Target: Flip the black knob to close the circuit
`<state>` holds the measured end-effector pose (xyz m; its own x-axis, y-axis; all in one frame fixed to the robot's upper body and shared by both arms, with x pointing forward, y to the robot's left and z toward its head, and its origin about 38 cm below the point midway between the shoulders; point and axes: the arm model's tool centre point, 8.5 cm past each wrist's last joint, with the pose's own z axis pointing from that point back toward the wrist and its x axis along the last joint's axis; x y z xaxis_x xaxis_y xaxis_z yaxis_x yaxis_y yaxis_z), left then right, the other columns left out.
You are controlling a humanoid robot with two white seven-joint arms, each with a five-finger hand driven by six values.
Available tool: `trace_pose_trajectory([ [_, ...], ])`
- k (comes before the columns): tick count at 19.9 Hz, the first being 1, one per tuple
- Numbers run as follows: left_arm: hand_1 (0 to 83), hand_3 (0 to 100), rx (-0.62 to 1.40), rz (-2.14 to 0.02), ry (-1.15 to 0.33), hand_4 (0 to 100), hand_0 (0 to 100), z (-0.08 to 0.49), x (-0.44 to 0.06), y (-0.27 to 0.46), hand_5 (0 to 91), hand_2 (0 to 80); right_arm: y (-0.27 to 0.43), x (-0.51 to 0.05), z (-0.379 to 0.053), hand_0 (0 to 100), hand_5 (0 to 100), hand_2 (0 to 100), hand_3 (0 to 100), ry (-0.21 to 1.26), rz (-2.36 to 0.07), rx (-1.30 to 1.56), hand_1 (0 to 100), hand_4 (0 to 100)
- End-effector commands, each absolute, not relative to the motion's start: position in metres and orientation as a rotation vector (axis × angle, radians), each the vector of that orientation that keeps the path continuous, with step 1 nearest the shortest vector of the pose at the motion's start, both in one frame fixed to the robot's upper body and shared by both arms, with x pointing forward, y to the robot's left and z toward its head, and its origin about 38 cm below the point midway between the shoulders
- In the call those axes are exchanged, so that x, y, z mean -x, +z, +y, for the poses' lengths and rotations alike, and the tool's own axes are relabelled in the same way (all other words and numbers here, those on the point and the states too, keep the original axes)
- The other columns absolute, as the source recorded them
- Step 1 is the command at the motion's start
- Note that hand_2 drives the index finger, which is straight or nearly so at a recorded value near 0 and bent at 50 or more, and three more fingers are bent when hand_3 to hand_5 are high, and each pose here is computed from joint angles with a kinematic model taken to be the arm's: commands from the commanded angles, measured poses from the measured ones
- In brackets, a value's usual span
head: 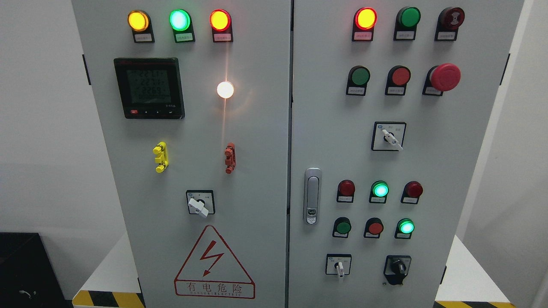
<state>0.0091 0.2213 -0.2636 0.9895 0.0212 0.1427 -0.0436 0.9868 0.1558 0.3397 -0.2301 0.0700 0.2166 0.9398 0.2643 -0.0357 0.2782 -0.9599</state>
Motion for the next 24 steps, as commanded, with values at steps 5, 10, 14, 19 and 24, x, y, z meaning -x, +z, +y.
trace_pose_trajectory([
  [5,55.6,0,-0.159,-0.142,0.032,0,12,0.221,-0.009,-0.264,0.0,0.0,0.121,-0.364,-0.241,0,100,100,100,0.832,-1.180,1.149,0,100],
  [10,55.6,0,-0.161,-0.142,0.032,0,12,0.221,-0.009,-0.264,0.0,0.0,0.127,-0.372,-0.250,0,100,99,100,0.813,-1.167,1.176,0,100],
  [14,55.6,0,-0.159,-0.142,0.032,0,12,0.221,-0.009,-0.264,0.0,0.0,0.133,-0.380,-0.259,0,100,99,100,0.789,-1.157,1.183,0,100],
  [19,55.6,0,-0.161,-0.142,0.032,0,12,0.221,-0.009,-0.264,0.0,0.0,0.141,-0.388,-0.263,0,100,99,100,0.768,-1.151,1.205,0,100],
  [24,55.6,0,-0.160,-0.142,0.033,0,12,0.221,-0.009,-0.264,0.0,0.0,0.148,-0.395,-0.270,0,100,99,100,0.749,-1.150,1.223,0,100],
])
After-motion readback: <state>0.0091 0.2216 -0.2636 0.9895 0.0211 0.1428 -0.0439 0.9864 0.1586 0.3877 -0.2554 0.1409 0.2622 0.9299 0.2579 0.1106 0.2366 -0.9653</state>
